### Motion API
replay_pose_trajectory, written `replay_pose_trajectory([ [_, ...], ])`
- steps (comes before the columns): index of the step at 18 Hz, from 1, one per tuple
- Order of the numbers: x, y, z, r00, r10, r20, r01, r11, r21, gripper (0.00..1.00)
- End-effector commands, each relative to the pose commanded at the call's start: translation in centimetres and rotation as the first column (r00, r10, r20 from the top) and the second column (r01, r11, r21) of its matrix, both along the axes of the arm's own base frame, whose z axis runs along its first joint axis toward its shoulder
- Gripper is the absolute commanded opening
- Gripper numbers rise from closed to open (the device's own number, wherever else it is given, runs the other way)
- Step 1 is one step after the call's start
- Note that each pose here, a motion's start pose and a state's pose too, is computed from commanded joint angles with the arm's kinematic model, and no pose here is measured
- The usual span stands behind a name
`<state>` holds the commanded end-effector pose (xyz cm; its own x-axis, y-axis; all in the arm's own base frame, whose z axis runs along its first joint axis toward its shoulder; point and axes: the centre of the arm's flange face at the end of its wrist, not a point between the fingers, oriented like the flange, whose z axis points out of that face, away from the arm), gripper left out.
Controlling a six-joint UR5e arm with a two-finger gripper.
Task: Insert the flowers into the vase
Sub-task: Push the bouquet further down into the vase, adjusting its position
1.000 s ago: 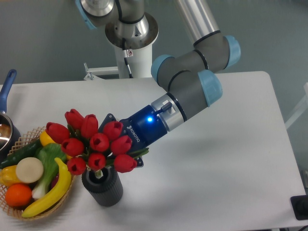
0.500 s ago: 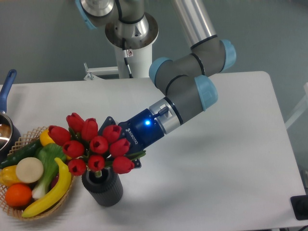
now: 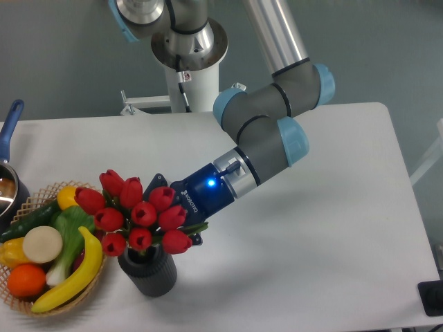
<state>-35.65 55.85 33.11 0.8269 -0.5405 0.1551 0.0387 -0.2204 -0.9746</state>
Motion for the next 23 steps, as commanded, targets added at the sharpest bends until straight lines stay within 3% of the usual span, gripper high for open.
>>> replay_pose_trajectory([
  [7, 0.1, -0.1, -2.6, 1.000, -0.009, -0.011, 0.009, 1.000, 0.002, 0.37],
  [23, 0.2, -0.1, -4.5, 1.000, -0.004, -0.014, 0.003, 0.999, -0.049, 0.37],
])
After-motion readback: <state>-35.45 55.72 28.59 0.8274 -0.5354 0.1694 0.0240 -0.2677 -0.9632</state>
